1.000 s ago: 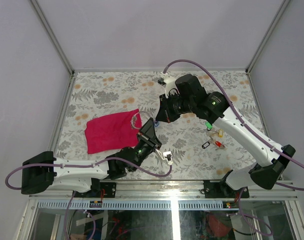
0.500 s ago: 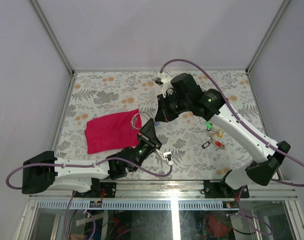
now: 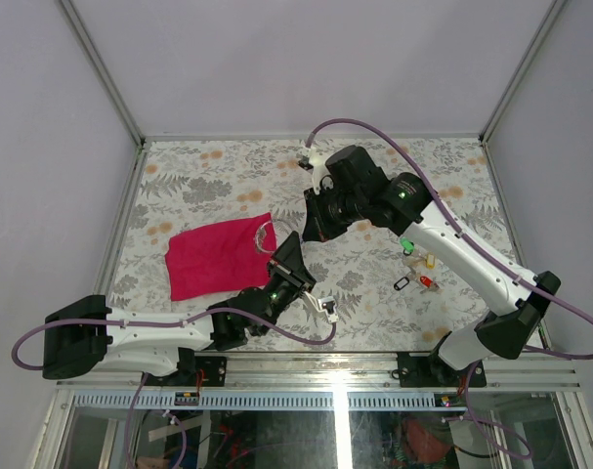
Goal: Put the keys on the keyring
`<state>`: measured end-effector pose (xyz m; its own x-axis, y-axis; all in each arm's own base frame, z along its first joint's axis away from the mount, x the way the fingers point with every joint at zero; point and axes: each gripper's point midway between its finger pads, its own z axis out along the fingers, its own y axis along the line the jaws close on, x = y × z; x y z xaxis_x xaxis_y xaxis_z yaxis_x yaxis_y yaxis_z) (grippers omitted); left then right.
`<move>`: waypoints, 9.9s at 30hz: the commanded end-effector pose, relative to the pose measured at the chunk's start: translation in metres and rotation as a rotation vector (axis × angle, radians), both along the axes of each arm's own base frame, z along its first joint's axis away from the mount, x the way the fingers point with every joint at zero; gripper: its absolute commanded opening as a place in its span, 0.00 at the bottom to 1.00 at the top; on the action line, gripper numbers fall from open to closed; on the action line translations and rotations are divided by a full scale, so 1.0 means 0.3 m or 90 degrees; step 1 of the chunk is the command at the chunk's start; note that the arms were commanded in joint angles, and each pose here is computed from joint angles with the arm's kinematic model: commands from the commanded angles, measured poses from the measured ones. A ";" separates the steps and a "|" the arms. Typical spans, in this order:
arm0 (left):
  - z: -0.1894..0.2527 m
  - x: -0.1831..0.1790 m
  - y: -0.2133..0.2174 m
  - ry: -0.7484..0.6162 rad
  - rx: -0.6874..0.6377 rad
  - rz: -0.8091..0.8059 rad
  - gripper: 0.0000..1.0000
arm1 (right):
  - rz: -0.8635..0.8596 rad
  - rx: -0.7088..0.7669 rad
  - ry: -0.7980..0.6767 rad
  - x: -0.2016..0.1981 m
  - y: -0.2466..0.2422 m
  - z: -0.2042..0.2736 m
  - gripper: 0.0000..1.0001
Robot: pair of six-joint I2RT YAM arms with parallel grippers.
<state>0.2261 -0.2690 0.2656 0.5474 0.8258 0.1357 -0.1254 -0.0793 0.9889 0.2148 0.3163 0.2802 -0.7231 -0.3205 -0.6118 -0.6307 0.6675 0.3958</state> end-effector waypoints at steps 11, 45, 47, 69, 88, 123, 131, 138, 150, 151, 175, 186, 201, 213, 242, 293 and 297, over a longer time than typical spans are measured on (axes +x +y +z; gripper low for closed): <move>0.025 -0.003 0.002 -0.011 -0.010 0.004 0.00 | -0.031 0.017 0.003 0.021 0.032 0.032 0.00; 0.023 -0.003 0.010 -0.012 -0.011 0.007 0.00 | -0.091 -0.095 0.030 0.056 -0.025 -0.075 0.00; 0.023 -0.003 0.010 -0.012 -0.011 0.007 0.00 | -0.094 -0.103 0.029 0.056 -0.032 -0.080 0.00; 0.032 -0.004 0.020 -0.011 -0.022 0.009 0.00 | -0.102 -0.115 -0.004 0.061 -0.075 -0.055 0.00; 0.079 -0.012 0.036 0.004 -0.096 -0.002 0.00 | -0.068 0.025 -0.101 0.017 -0.081 0.092 0.24; 0.577 -0.290 0.062 0.324 -0.599 -0.435 0.00 | -0.017 0.408 -0.624 -0.094 -0.218 0.389 0.45; 0.642 -0.342 0.060 0.418 -0.682 -0.535 0.00 | 0.085 0.470 -0.698 -0.191 -0.200 0.409 0.46; 0.622 -0.288 0.075 0.509 -0.736 -0.626 0.00 | 0.172 0.537 -0.737 -0.272 -0.171 0.454 0.48; 0.612 -0.330 0.054 0.576 -0.703 -0.721 0.00 | 0.186 0.515 -0.728 -0.227 -0.115 0.424 0.51; 0.611 -0.336 0.053 0.581 -0.699 -0.725 0.00 | 0.183 0.514 -0.729 -0.223 -0.116 0.426 0.52; 0.601 -0.377 0.035 0.613 -0.654 -0.756 0.00 | 0.282 0.596 -0.631 -0.279 -0.020 0.431 0.44; 0.596 -0.381 0.037 0.612 -0.656 -0.760 0.00 | 0.298 0.622 -0.606 -0.282 0.009 0.440 0.33; 0.607 -0.393 0.083 0.577 -0.702 -0.772 0.23 | 0.212 0.564 -0.624 -0.261 -0.078 0.448 0.00; 0.601 -0.396 0.135 0.571 -0.741 -0.733 0.43 | 0.187 0.454 -0.656 -0.264 -0.169 0.455 0.00; 0.454 -0.304 -0.025 0.763 -0.510 -0.547 0.45 | 0.336 0.308 -0.637 -0.281 -0.139 0.377 0.00; 0.463 -0.260 -0.025 0.784 -0.556 -0.495 0.00 | 0.214 0.329 -0.647 -0.209 -0.157 0.227 0.39; 0.466 -0.263 -0.026 0.786 -0.556 -0.497 0.00 | 0.216 0.327 -0.644 -0.203 -0.149 0.219 0.38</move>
